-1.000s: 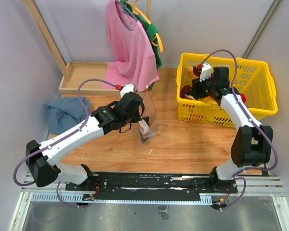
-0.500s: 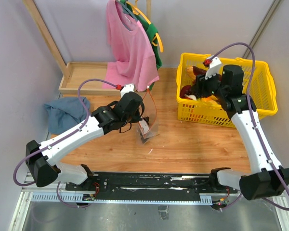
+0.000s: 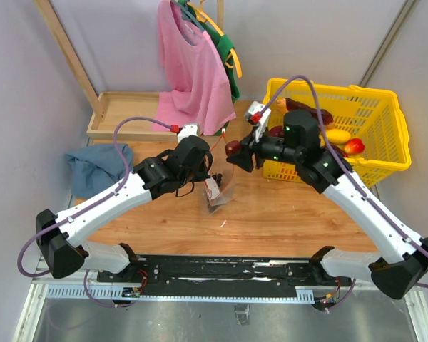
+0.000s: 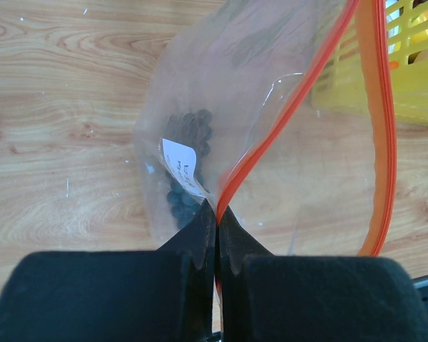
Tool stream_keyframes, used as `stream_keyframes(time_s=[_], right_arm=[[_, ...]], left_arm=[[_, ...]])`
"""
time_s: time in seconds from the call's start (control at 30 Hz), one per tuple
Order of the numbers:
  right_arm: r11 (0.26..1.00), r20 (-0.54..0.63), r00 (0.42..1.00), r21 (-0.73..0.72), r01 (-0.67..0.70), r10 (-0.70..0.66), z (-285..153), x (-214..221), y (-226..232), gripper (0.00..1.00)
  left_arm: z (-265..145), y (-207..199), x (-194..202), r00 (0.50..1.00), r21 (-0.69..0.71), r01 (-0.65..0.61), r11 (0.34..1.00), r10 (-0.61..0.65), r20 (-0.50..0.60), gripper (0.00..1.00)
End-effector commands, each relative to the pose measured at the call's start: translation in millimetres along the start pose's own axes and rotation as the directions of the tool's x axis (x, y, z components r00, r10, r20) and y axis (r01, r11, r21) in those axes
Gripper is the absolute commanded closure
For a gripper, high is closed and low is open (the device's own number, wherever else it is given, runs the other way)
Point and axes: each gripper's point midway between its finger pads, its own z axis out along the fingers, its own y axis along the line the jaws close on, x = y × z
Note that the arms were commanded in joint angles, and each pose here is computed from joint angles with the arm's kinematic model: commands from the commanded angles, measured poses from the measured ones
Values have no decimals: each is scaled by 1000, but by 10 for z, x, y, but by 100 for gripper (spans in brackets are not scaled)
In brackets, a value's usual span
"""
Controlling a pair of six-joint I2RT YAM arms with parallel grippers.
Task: Place the food in the zip-top bag and seal the zipper
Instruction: Pick up the fake fruit from the bin, then place the fake fruit in the zipper food storage bag, then pick up the fake fruit from the bin.
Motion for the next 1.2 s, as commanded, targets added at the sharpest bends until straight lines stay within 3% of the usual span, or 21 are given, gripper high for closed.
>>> stream_keyframes(time_s=[0.0,0.23,0.47,0.57,0.73,0.97,1.17], right_arm=[[988,-21,1000,-155,-13,10,314,101,386,75],[991,-157,987,-124,-47,28,629,526,284,70],[1000,-243,970,3,-6,7,652,753,20,49],[999,-251,968,34,12,-3,626,751,-37,38],[999,-234,972,25,20,-14,592,662,-15,30],[996,-219,974,59,74,-59,367,432,-87,25],[985,-274,962,164,56,-9,88,347,-419,20]], left_arm=[[-82,-66,-140,999,40,36,999,-38,38,100],[-96,-78,-140,998,52,41,998,-43,39,100],[-113,-68,-135,998,58,45,997,-47,42,100],[-112,-63,-129,998,58,45,997,-47,42,100],[-101,-74,-115,998,62,47,997,-49,38,100],[-84,-50,-87,998,54,46,997,-48,35,100],[-73,-40,-72,998,50,44,998,-46,32,100]])
